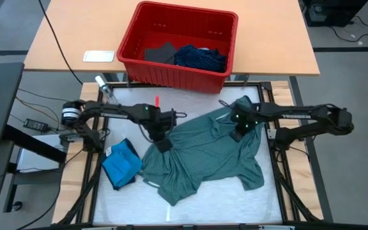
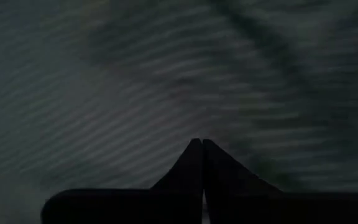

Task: Fold laundry
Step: Fold the green polo shirt

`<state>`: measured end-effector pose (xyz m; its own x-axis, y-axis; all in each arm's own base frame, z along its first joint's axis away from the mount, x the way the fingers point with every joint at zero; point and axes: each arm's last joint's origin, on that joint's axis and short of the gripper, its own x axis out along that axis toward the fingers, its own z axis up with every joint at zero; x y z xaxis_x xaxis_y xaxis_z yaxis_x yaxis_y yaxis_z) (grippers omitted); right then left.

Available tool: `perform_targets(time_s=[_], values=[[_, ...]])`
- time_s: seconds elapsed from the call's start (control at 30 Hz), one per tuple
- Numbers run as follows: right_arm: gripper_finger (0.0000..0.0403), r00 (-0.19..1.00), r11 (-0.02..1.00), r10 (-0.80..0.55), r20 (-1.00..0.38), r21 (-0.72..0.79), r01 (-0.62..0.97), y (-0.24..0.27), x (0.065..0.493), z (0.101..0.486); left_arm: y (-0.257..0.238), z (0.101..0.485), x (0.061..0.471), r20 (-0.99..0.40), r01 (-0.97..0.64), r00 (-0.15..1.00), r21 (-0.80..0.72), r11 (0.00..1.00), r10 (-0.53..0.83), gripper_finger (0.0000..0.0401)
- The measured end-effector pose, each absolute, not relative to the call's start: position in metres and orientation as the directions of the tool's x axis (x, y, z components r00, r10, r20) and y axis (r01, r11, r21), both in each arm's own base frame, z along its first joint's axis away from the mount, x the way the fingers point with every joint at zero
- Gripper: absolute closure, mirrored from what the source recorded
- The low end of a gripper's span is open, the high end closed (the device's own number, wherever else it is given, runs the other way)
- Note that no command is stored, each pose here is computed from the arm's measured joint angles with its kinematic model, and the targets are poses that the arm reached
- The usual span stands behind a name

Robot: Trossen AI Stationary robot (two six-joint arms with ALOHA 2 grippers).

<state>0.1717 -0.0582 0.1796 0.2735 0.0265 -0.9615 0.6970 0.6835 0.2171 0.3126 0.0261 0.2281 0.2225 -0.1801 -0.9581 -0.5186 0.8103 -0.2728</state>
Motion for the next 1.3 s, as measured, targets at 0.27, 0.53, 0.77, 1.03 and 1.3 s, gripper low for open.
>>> perform_targets(time_s=[0.27,0.53,0.77,1.03,1.3], values=[[0.0396,0.341,0.76,0.175,-0.924,0.347,0.549,-0.004,0.189,0.172,-0.001,0.204,0.318,-0.971,-0.448,0.08,-0.238,0.862,-0.227,0.0397],[0.0398,0.227,0.766,0.161,-0.961,0.266,0.586,0.027,0.191,0.148,0.01,0.155,0.324,-0.965,-0.427,-0.127,-0.157,0.89,-0.231,0.0397],[0.04,0.079,0.803,0.24,-0.968,0.243,0.543,0.061,0.185,0.135,0.049,0.152,0.315,-0.971,-0.373,-0.199,-0.05,0.926,-0.133,0.0397],[0.04,-0.026,0.824,0.247,-0.969,0.196,0.531,0.089,0.172,0.13,0.098,0.165,0.307,-0.967,-0.231,-0.252,0.1,0.968,0.039,0.0397],[0.04,0.014,0.803,0.287,-0.958,0.249,0.542,0.094,0.165,0.148,0.096,0.215,0.314,-0.963,-0.204,-0.269,0.063,0.977,0.006,0.0397]])
